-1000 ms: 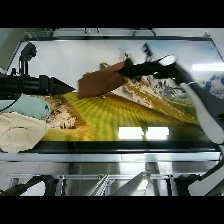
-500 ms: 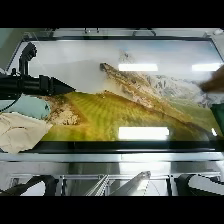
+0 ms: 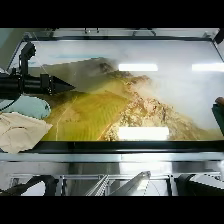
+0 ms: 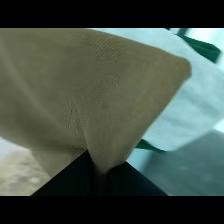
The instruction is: Fold the shirts.
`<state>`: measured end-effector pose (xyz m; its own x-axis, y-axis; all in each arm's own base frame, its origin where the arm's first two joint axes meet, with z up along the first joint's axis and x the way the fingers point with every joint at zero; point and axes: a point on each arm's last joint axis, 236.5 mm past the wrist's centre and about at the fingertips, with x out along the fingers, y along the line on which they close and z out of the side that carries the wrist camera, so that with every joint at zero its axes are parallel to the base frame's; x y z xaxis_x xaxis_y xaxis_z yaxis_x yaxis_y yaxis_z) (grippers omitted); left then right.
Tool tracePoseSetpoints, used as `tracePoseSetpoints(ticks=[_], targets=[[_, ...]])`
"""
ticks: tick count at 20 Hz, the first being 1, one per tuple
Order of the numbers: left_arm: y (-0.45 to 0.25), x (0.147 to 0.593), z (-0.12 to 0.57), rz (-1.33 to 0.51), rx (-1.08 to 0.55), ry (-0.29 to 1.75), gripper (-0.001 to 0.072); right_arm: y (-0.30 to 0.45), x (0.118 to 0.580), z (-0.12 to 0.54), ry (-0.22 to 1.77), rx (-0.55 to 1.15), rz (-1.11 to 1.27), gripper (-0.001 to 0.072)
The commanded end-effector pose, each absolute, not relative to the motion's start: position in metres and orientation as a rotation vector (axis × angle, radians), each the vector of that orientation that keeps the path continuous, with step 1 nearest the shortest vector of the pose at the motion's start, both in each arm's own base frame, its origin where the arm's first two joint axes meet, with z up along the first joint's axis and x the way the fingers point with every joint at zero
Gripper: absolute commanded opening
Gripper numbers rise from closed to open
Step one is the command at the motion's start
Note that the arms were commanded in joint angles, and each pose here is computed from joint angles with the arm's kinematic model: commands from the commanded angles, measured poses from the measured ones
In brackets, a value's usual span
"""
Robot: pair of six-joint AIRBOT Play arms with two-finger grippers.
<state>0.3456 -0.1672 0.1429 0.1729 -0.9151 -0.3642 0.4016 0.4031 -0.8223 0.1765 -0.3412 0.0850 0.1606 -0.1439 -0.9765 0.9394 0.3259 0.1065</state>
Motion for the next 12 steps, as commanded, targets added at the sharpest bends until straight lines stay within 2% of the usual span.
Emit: tracePoseSetpoints(ticks=[1,7,8,10,11,12], targets=[[-0.168,0.342,0.143,-1.041,-0.644,1.003,0.0018,-0.339,0.133,0.044,1.291,0.871,-1.000,0.0018],[-0.168,0.340,0.143,-1.045,-0.644,1.005,0.0018,-0.310,0.112,-0.016,1.439,0.897,-0.954,0.0020],[-0.169,0.340,0.143,-1.047,-0.643,1.007,0.0018,-0.308,0.110,-0.021,1.450,0.897,-0.955,0.0072],[-0.169,0.340,0.143,-1.047,-0.643,1.007,0.0018,-0.311,0.102,-0.022,1.470,0.884,-0.988,0.0492],[-0.169,0.340,0.143,-1.047,-0.644,1.007,0.0018,-0.313,0.101,-0.020,1.472,0.875,-0.995,0.0621],[-0.169,0.340,0.144,-1.047,-0.644,1.006,0.0018,-0.314,0.103,-0.018,1.464,0.878,-0.992,0.0645]])
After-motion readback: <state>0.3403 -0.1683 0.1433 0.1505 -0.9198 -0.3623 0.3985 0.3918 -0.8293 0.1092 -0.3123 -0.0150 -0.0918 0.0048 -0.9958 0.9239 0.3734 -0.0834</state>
